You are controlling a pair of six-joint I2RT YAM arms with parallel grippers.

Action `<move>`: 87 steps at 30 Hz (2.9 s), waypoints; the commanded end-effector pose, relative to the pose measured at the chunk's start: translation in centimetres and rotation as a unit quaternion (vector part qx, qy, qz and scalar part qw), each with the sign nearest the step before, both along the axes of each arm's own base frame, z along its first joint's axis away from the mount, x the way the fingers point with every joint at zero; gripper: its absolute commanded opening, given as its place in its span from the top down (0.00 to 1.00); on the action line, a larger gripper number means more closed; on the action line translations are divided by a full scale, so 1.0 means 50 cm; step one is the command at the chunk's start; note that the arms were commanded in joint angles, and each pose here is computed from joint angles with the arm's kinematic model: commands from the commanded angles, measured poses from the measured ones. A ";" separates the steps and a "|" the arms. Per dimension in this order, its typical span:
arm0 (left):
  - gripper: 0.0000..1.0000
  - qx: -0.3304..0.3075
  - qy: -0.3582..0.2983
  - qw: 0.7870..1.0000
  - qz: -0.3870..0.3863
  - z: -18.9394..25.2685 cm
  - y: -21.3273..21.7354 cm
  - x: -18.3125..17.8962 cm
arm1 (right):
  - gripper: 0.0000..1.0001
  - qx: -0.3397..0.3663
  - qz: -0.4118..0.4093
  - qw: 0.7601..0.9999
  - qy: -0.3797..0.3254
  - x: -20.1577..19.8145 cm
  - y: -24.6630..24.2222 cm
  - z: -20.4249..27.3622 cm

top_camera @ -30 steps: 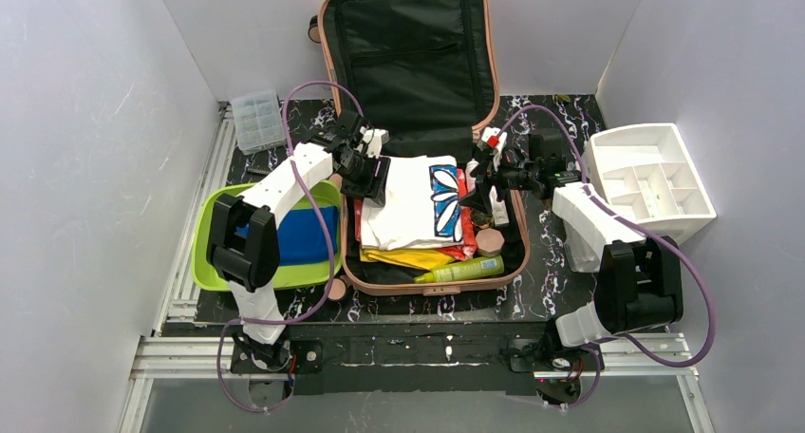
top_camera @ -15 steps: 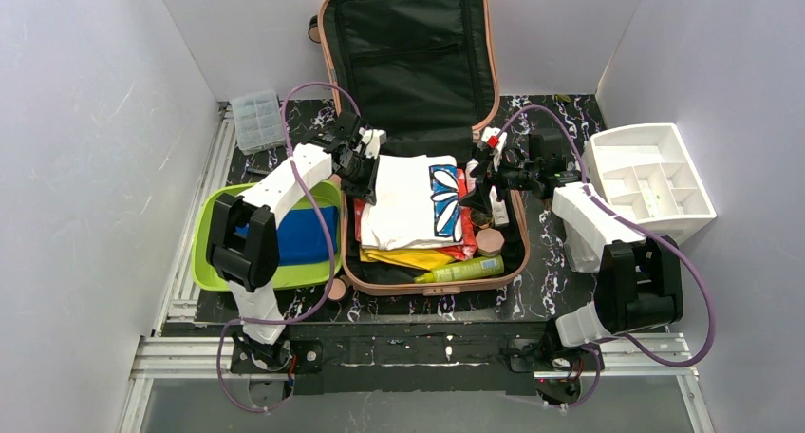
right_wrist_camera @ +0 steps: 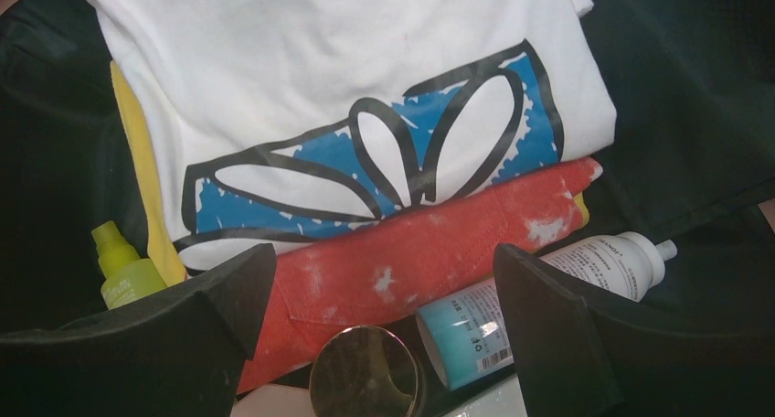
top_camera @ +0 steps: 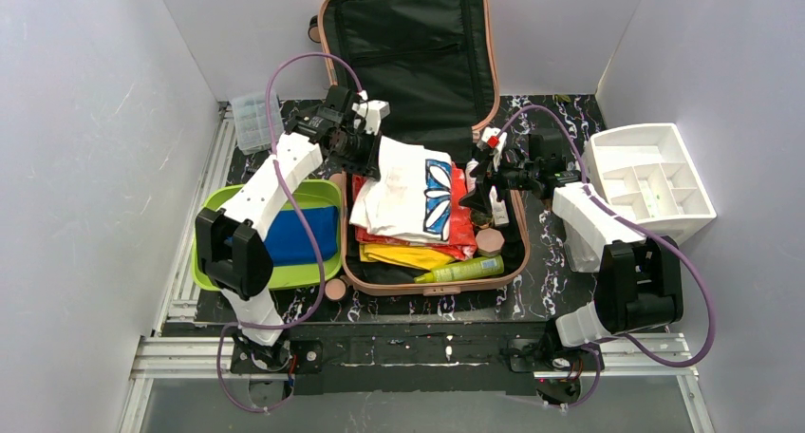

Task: Open, take out, and arrange the luggage
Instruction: Place the clothes in the opened luggage, then pick up the clothes from the opened luggage.

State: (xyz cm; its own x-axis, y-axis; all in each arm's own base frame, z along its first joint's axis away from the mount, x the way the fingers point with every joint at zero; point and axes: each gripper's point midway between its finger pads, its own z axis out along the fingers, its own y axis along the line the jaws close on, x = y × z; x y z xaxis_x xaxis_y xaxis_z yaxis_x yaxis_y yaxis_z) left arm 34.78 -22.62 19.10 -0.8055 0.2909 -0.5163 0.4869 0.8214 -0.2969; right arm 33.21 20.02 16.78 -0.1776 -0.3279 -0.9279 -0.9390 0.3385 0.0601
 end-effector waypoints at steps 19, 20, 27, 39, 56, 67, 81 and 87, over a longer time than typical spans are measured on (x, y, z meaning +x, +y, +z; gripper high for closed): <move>1.00 0.168 -0.045 0.983 0.054 0.053 0.220 -0.053 | 0.02 0.009 0.019 1.000 -0.011 -0.020 0.001 0.019; 1.00 0.169 -0.039 0.983 0.061 0.043 0.231 -0.054 | 0.02 0.009 0.020 1.000 -0.012 -0.020 0.001 0.021; 0.70 0.126 0.038 0.988 0.083 -0.051 0.263 -0.069 | 0.02 0.008 0.024 1.000 -0.011 -0.023 0.001 0.020; 0.25 -0.101 0.062 0.985 0.123 -0.093 0.293 -0.025 | 0.02 0.006 0.024 1.000 -0.010 -0.023 0.000 0.018; 0.02 -0.361 0.076 0.924 0.095 -0.112 0.255 -0.032 | 0.02 0.001 0.016 1.000 0.010 -0.010 0.000 -0.003; 0.13 -0.379 0.099 0.917 0.079 -0.108 0.203 -0.035 | 0.02 -0.001 0.012 1.000 0.012 -0.008 -0.002 -0.005; 1.00 -0.332 0.044 0.938 0.084 0.028 0.216 -0.033 | 0.02 -0.003 0.016 1.000 0.008 -0.011 -0.002 -0.004; 1.00 -0.246 -0.015 0.966 0.073 0.158 0.251 -0.023 | 0.02 -0.001 0.019 1.000 0.004 -0.015 -0.002 0.002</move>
State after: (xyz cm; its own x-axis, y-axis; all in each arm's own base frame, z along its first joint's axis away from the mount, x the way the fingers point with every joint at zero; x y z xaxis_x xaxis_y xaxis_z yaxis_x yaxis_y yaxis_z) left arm 34.86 -11.21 20.94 -0.8663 -0.1987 -0.4583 0.2864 0.5542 -0.7816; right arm 32.40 20.02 15.81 -0.2053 -0.3418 -0.9171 -0.9444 0.3150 0.0940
